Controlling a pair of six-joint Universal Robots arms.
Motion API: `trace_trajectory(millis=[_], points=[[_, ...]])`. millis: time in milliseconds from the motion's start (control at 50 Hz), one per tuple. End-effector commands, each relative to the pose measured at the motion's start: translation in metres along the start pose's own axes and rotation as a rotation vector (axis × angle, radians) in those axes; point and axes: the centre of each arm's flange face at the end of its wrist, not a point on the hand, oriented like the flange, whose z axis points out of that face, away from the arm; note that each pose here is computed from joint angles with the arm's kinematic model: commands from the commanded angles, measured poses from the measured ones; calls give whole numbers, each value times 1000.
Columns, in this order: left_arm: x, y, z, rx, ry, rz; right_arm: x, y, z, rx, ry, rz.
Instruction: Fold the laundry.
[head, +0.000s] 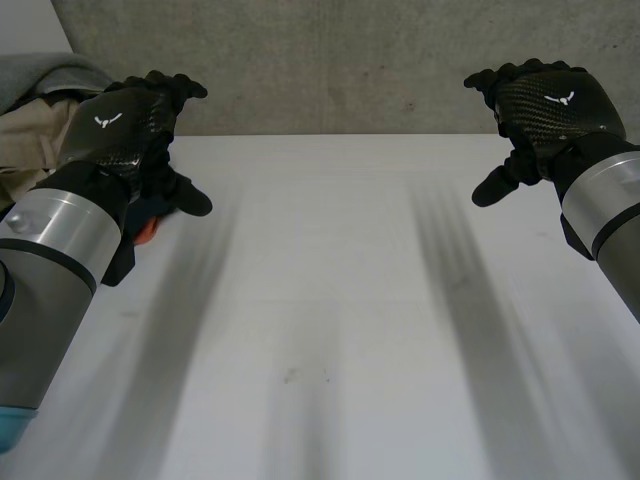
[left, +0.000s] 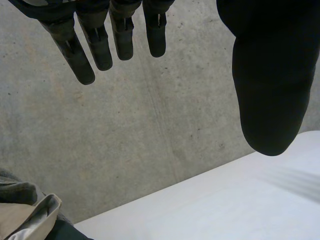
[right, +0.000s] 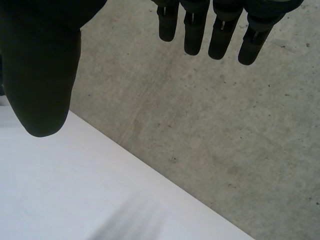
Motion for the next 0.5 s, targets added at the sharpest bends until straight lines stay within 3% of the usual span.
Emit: trace_trajectory(millis=[20, 500], points=[[0, 2, 0, -6, 0, 1, 0, 0, 0, -2, -1, 15], [0, 3, -1, -6, 0, 0, 1, 2, 1, -3, -26, 51]])
